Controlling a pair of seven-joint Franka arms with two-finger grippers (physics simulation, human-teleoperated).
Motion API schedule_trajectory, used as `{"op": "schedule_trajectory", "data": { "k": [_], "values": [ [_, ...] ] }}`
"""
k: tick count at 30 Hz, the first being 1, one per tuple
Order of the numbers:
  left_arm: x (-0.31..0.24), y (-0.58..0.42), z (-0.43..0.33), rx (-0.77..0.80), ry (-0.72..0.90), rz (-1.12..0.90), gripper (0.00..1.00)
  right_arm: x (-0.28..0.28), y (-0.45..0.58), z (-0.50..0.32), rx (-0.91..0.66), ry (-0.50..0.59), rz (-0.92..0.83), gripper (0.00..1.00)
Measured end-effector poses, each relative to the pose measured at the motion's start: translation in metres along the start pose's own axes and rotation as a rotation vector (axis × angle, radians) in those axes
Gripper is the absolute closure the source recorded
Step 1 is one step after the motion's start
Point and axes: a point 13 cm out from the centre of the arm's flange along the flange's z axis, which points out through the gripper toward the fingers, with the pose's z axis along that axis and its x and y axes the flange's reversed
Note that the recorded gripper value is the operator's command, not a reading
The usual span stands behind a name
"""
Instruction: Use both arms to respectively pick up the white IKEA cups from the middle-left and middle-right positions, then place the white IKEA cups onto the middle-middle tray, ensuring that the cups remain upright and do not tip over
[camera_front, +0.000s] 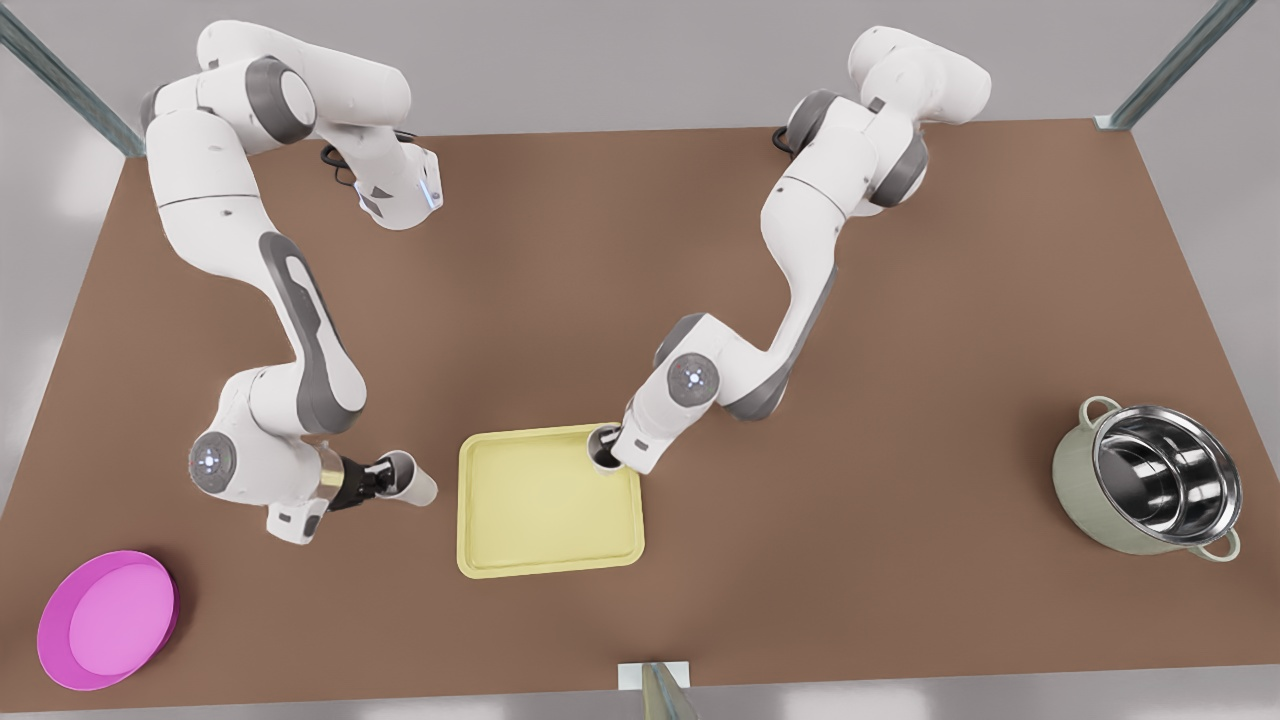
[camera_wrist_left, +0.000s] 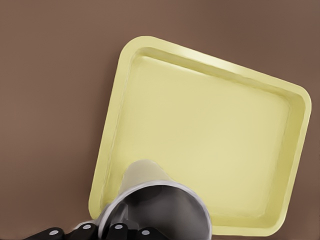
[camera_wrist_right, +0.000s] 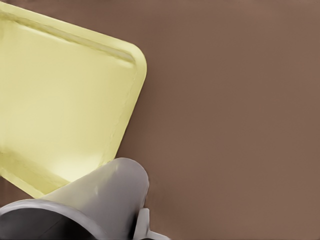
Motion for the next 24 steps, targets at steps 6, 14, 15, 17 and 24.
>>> {"op": "schedule_trajectory", "data": {
  "k": [6, 14, 15, 17, 24],
  "values": [
    [-0.005, -0.002, 0.019, 0.025, -0.023, -0.102, 0.74, -0.031, 0.072, 0.031, -0.032, -0.002, 0.023, 0.79],
    [-0.011, 0.0, 0.028, 0.039, -0.033, -0.197, 0.14, -0.043, 0.097, 0.077, -0.008, -0.013, 0.12, 0.79],
    [-0.015, 0.001, 0.024, 0.045, -0.035, -0.21, 0.0, -0.043, 0.094, 0.08, 0.006, -0.014, 0.129, 0.79],
    [-0.023, 0.0, 0.01, 0.06, -0.041, -0.233, 0.0, -0.041, 0.086, 0.088, 0.029, -0.009, 0.149, 0.79],
    [-0.075, 0.045, -0.172, 0.032, -0.05, -0.337, 0.0, -0.04, 0.068, 0.091, 0.096, -0.017, 0.225, 0.0]
  ]
}}
